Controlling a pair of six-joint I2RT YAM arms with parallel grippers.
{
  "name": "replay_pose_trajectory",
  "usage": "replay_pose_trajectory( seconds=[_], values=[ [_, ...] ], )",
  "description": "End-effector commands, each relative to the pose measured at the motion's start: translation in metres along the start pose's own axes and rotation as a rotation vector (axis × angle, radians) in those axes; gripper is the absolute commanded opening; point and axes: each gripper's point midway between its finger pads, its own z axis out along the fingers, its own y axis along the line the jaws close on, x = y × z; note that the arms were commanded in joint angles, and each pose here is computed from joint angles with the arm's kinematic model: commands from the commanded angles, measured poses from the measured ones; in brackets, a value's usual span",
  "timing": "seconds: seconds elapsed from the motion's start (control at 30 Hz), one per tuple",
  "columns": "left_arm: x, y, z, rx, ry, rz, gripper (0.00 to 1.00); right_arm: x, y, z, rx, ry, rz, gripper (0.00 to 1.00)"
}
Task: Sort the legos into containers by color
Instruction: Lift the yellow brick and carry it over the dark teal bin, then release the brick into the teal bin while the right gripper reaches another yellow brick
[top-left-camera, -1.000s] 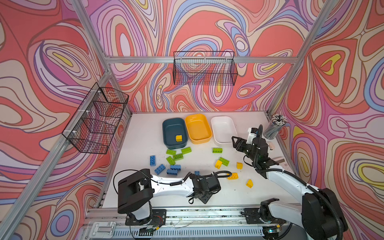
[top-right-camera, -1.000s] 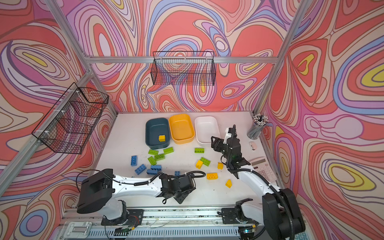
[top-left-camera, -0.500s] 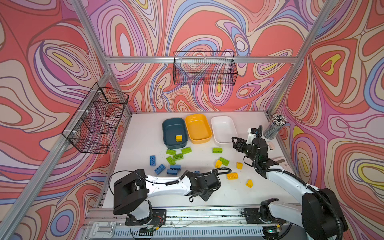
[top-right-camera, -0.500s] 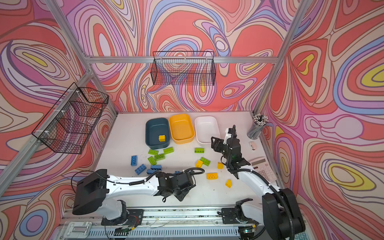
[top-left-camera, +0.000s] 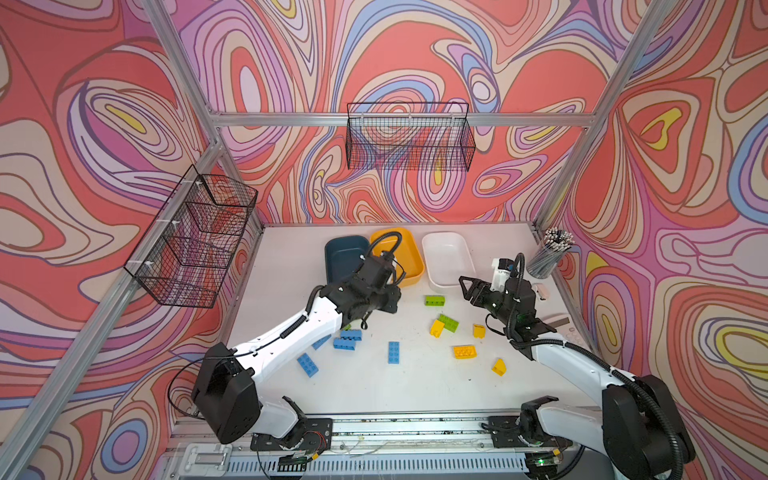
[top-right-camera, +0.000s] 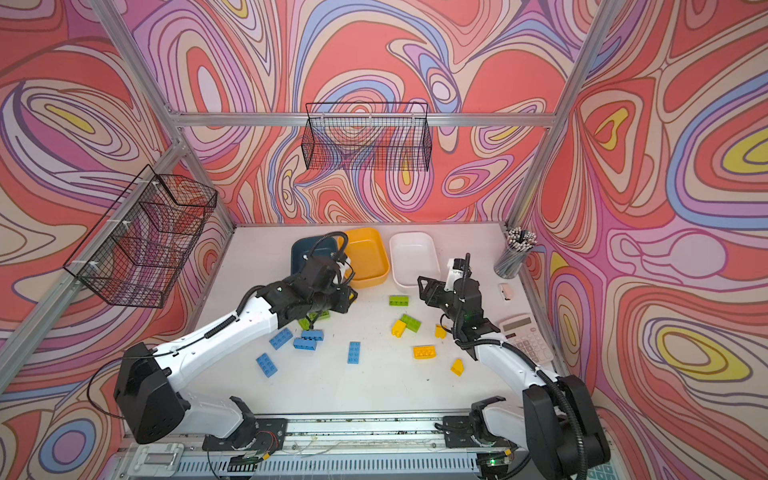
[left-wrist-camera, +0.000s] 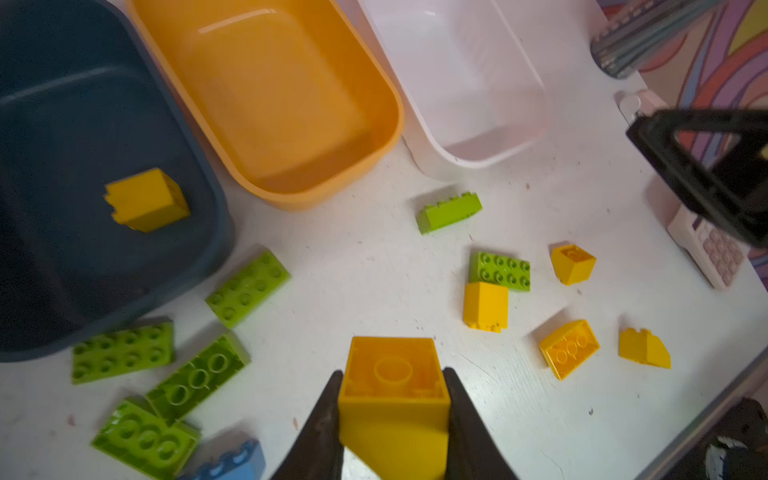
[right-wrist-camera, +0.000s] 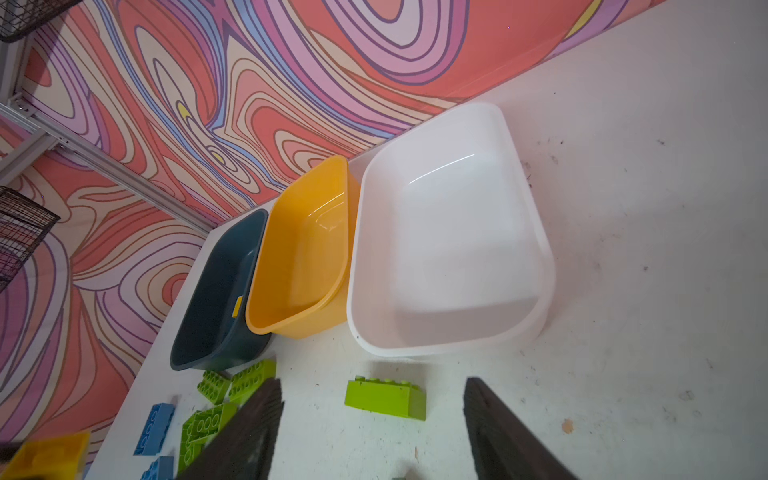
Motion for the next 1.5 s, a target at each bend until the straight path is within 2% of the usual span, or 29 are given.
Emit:
replay_pose_trajectory(
  seconds=[0.0, 0.23, 0.53, 0.63, 0.7, 0.83, 0.93, 1.1, 1.27, 1.47],
  values=[
    [-0.015, 0.034, 0.01, -0.057, 0.038, 0.017, 0.33, 0.002, 0.008, 0.0, -0.066, -0.002, 0.025, 0.74],
    [-0.046, 0.12, 0.048, -0.202, 0.099, -0.158, 0.32, 0.004, 0.015, -0.002, -0.109, 0.001, 0.037, 0.76],
    [-0.054, 0.174, 0.088, -0.273, 0.15, -0.252, 0.35, 0.007, 0.025, -0.002, -0.15, 0.017, 0.018, 0.77],
    [-0.059, 0.178, 0.091, -0.281, 0.16, -0.25, 0.45, 0.01, 0.029, 0.0, -0.15, 0.036, -0.005, 0.77],
    [-0.064, 0.179, 0.089, -0.295, 0.151, -0.249, 0.61, 0.012, 0.032, 0.001, -0.149, 0.054, -0.025, 0.78],
    [-0.074, 0.177, 0.071, -0.296, 0.108, -0.257, 0.73, 0.018, 0.04, 0.003, -0.114, 0.065, -0.097, 0.78],
    [-0.079, 0.166, 0.047, -0.271, 0.072, -0.269, 0.74, 0.027, 0.05, 0.002, -0.078, 0.092, -0.171, 0.78],
    [-0.08, 0.143, -0.008, -0.186, -0.057, -0.304, 0.77, 0.055, 0.055, 0.0, -0.019, 0.184, -0.218, 0.77],
    [-0.07, 0.122, -0.067, -0.122, -0.151, -0.316, 0.78, 0.072, 0.053, -0.006, 0.067, 0.203, -0.168, 0.77],
    [-0.029, 0.119, -0.116, -0.128, -0.228, -0.303, 0.8, 0.119, 0.058, -0.004, 0.065, 0.319, -0.08, 0.76]
  ],
)
